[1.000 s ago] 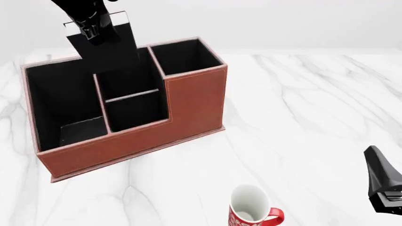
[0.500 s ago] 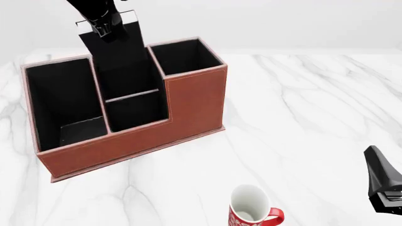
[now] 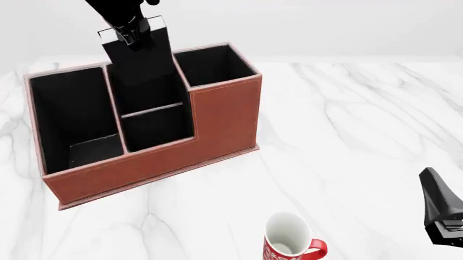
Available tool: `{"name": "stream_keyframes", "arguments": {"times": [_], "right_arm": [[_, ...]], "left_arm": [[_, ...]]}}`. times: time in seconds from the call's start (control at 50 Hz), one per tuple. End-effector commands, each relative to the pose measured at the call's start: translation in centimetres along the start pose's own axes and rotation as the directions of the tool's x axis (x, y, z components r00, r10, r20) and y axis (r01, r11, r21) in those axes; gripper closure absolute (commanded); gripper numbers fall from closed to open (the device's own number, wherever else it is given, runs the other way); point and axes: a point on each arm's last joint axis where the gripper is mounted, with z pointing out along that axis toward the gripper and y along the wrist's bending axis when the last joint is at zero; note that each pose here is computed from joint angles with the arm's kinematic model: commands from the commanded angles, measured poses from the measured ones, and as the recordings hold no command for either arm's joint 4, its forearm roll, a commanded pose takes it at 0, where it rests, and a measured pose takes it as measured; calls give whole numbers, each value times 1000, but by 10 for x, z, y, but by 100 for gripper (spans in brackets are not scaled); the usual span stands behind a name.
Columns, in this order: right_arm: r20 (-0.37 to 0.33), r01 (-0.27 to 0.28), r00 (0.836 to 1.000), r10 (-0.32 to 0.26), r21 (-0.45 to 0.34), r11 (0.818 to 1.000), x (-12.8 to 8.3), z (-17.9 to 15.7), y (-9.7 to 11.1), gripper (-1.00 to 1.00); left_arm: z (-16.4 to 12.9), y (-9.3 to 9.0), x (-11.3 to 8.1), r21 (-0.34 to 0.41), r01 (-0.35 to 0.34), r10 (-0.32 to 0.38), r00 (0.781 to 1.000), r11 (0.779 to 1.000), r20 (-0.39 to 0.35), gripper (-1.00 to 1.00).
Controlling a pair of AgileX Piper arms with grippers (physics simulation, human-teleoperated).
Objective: Pick up the book and place it in the front compartment of the caddy.
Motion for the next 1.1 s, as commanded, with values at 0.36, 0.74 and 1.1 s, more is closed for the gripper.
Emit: {"name": "stream_keyframes", "arguments": {"times": [0.36,0.74,1.1], "right_arm": [[0,1,1000,-1,0,1000,0,0,0,-100],[0,0,1000,0,0,1000,0,0,0,-100],[0,1,1000,-1,0,1000,0,0,0,-100]], "left_arm": [[23,11,15,17,18,-17,998,1000,-52,100],[38,11,15,38,38,-35,997,999,-71,100],[60,12,17,69,45,-38,994,997,-99,100]]}}
